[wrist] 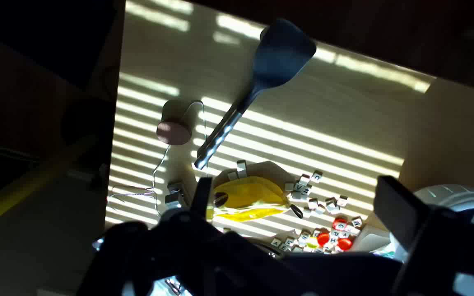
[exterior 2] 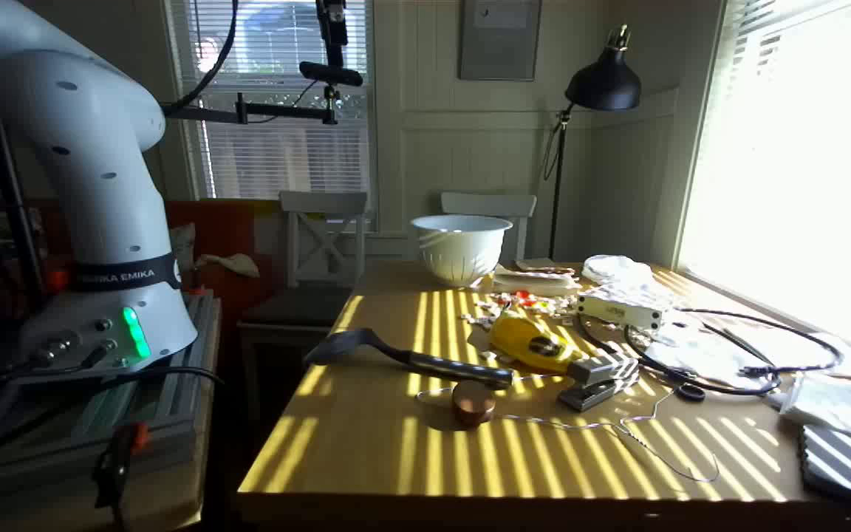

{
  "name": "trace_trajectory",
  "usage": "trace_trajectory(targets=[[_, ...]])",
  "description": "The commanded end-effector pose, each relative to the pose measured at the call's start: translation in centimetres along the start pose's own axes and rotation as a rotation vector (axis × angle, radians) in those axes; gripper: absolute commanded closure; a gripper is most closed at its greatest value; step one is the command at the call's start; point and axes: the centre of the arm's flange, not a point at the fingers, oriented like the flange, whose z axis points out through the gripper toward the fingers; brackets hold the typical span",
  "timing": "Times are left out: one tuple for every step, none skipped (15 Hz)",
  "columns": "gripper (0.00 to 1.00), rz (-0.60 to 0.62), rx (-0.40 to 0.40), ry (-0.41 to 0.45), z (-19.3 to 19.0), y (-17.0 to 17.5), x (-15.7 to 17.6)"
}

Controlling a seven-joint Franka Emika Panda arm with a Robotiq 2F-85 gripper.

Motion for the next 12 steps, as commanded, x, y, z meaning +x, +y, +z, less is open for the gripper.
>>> trace_trajectory(targets=[[0.0,0.0,0.0,0.0,0.0,0.0,0.0],[0.0,0.0,0.0,0.0,0.0,0.0,0.0],[0.0,0.0,0.0,0.0,0.0,0.0,0.0],[0.0,0.0,0.0,0.0,0.0,0.0,0.0],[0.0,0.0,0.0,0.0,0.0,0.0,0.0],[0.0,0.0,0.0,0.0,0.0,0.0,0.0],[0.0,0.0,0.0,0.0,0.0,0.0,0.0],[0.0,0.0,0.0,0.0,0.0,0.0,0.0],[0.0,0.0,0.0,0.0,0.0,0.0,0.0],[0.0,0.0,0.0,0.0,0.0,0.0,0.0],[0.0,0.0,0.0,0.0,0.0,0.0,0.0],[0.0,0.028,-0.032,-0.01,0.73,0.83,0.72]])
